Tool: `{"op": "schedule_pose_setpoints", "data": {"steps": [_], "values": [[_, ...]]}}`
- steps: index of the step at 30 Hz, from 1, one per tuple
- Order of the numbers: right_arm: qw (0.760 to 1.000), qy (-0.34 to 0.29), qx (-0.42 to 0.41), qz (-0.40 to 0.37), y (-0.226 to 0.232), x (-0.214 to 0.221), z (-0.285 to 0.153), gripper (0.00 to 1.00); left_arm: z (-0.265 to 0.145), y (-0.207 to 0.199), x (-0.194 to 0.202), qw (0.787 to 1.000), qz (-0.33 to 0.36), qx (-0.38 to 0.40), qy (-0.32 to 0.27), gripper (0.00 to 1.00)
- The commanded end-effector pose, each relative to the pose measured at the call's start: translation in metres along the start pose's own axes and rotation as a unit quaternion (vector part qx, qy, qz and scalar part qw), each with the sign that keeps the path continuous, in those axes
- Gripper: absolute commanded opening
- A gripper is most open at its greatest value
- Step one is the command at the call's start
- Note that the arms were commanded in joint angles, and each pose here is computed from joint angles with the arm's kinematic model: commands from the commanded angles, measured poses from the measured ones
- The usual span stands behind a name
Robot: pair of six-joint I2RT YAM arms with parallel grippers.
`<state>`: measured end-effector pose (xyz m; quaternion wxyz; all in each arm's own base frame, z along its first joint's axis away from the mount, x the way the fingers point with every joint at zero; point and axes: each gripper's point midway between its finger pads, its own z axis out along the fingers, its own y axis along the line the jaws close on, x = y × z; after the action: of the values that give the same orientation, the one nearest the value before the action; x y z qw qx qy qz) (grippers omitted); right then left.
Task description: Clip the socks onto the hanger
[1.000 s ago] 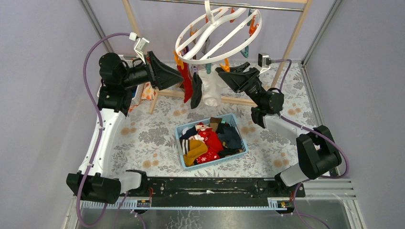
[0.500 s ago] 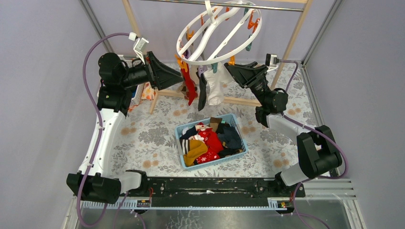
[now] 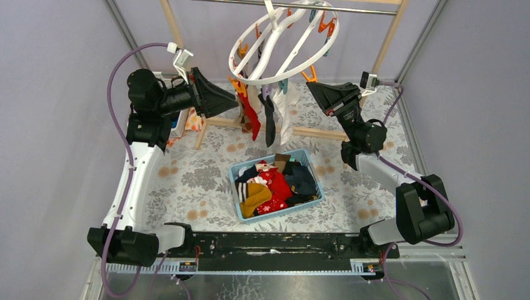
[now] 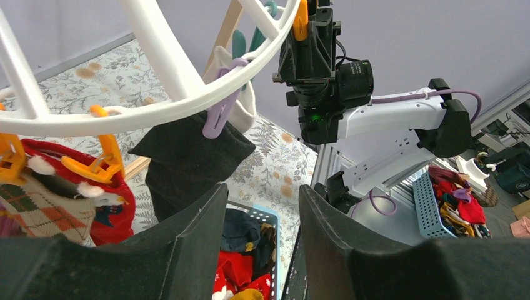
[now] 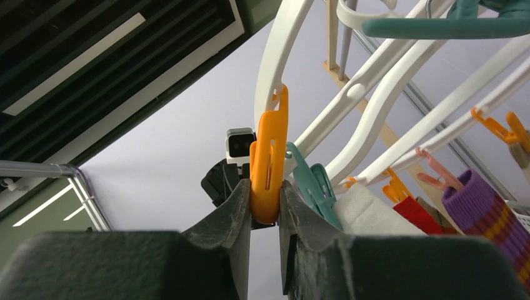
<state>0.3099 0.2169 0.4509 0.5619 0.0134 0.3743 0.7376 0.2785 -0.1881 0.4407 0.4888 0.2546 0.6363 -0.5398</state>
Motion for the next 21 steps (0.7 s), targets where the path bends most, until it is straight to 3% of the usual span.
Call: {"op": "schedule_pose_setpoints", "data": {"steps": [1,12,17,21], "values": [[0.995,-0.009,-0.082,-0.051,0.046,-0.009,0.004,0.14,-0.005,-0.016,-0.01,1.0,0.026,0.012,-0.006,0.52],[0.995,0.02,-0.066,-0.072,0.041,0.02,0.005,0.02,-0.002,-0.014,-0.014,0.999,-0.025,0.014,-0.015,0.53],[0.987,0.024,0.006,-0.156,0.033,0.059,0.02,0.0,0.002,-0.007,-0.026,0.998,-0.06,-0.013,-0.035,0.54],[0.978,0.009,0.042,-0.203,0.029,0.067,0.026,0.0,0.002,0.002,-0.028,0.997,-0.046,-0.049,-0.039,0.55]]}}
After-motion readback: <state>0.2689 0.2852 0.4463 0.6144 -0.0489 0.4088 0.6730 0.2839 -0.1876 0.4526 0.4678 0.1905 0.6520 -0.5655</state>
